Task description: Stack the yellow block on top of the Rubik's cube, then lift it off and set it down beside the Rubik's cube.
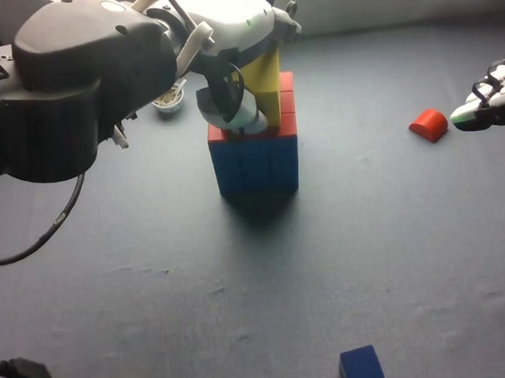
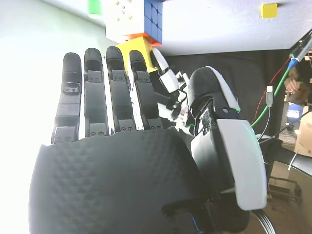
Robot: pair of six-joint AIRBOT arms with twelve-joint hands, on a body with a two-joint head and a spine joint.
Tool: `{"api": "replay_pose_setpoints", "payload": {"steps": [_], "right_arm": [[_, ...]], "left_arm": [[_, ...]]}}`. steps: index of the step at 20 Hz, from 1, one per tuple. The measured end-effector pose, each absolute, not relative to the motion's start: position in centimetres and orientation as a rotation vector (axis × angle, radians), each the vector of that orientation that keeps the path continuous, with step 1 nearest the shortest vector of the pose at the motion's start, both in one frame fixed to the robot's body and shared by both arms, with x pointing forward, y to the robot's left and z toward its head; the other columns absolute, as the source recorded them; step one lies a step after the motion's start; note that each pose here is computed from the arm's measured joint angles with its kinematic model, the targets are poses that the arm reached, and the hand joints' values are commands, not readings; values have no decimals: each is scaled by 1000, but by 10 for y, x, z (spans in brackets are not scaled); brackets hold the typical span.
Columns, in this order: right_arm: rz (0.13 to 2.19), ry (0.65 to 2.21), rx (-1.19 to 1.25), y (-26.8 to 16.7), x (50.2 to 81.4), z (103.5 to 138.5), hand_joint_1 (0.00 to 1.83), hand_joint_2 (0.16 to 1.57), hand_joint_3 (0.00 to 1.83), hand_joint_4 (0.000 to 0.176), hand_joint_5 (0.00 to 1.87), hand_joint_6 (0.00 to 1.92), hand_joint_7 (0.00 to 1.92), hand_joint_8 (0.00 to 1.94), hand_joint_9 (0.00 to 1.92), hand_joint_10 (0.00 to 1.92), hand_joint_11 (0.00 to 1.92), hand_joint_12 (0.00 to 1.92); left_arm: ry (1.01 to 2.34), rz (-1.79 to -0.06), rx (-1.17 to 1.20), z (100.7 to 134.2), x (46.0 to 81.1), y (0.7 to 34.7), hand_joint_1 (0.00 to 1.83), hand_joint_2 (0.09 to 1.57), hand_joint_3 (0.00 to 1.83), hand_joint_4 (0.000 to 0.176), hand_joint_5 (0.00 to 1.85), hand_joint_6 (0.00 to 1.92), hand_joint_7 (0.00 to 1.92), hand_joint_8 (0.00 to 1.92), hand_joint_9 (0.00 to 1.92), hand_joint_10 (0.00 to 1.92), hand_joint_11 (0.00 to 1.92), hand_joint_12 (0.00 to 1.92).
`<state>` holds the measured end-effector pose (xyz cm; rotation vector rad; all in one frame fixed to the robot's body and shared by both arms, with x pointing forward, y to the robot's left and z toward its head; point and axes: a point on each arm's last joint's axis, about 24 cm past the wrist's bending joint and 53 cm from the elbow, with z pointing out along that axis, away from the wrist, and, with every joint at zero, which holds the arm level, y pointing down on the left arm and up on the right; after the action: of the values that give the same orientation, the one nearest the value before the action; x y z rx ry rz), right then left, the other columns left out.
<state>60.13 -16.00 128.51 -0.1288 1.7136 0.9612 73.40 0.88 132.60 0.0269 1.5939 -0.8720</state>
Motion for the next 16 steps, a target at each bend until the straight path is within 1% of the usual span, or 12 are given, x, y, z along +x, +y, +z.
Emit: {"api": "replay_pose_setpoints", "payload": {"steps": [1,2,3,5,8,12,14,15,16], "right_arm": [[961,1714,-129,-160,601,1285,3,1405,2,0,252,0,254,0,219,0,0,502],[962,1714,-129,-160,601,1285,0,1406,1,0,234,1,238,1,206,1,0,453],[962,1714,-129,-160,601,1285,0,1402,0,0,241,4,242,3,209,3,0,471],[962,1714,-129,-160,601,1285,0,1399,0,0,276,9,279,8,243,11,0,560],[962,1713,-129,-160,601,1285,0,1398,0,0,277,2,277,1,242,5,0,584],[962,1714,-129,-160,601,1285,12,1397,0,0,316,7,322,8,281,11,0,666],[962,1713,-129,-160,601,1285,0,1399,0,0,267,0,291,0,260,1,0,611],[962,1714,-129,-160,601,1285,0,1398,0,0,259,0,284,0,256,0,0,595],[962,1714,-129,-160,601,1285,0,1396,0,0,269,3,292,3,263,3,0,620]], "left_arm": [[1594,-873,27,1326,734,9,927,1177,0,0,256,0,336,0,356,0,81,549],[1596,-875,26,1326,734,9,943,1162,0,0,253,1,344,4,356,2,82,540],[1599,-878,28,1324,733,8,888,1175,0,0,192,0,297,1,309,0,57,525],[1604,-883,32,1322,732,5,881,1158,0,0,164,0,235,0,258,0,29,511],[1608,-892,42,1321,731,2,890,1106,0,0,149,2,198,0,223,1,23,499],[1609,-893,42,1321,731,2,850,1089,0,0,81,0,110,0,141,0,0,398],[1608,-892,42,1321,731,2,818,1071,0,0,80,1,115,1,132,2,9,353],[1608,-892,42,1321,731,2,781,1052,0,0,34,0,67,0,90,0,1,289],[1608,-893,42,1321,731,2,753,1038,0,0,6,0,41,1,63,1,0,228]]}}
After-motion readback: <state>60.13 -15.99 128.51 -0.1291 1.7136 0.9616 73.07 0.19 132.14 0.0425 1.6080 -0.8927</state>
